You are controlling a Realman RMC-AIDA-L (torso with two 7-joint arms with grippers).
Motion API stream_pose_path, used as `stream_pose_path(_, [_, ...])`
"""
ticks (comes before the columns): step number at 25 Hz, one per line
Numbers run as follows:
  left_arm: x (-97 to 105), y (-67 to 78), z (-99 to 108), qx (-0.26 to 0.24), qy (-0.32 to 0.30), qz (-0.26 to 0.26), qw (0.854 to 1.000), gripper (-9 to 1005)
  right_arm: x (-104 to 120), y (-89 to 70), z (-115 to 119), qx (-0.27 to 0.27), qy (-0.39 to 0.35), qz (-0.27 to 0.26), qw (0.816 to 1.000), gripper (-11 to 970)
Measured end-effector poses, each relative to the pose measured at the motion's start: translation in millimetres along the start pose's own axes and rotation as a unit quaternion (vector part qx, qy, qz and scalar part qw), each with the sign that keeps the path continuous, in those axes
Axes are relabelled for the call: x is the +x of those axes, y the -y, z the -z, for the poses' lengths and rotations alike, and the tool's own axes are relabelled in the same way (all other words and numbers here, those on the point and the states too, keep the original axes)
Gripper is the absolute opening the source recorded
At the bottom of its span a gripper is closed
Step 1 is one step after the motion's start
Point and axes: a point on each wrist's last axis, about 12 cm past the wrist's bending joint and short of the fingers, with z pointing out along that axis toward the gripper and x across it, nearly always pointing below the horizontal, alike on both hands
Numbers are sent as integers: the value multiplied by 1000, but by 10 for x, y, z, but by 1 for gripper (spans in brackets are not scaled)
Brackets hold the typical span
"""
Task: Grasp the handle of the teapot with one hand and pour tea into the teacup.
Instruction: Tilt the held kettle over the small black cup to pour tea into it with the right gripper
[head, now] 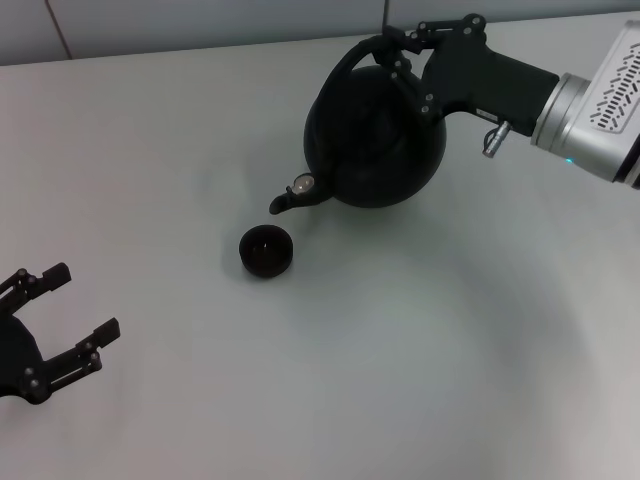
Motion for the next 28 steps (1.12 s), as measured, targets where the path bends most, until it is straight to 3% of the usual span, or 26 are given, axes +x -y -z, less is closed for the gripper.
stream_pose_path(28, [-11, -6, -33, 1, 3, -1, 1000, 834, -86, 53, -158, -41, -12, 59, 997, 121])
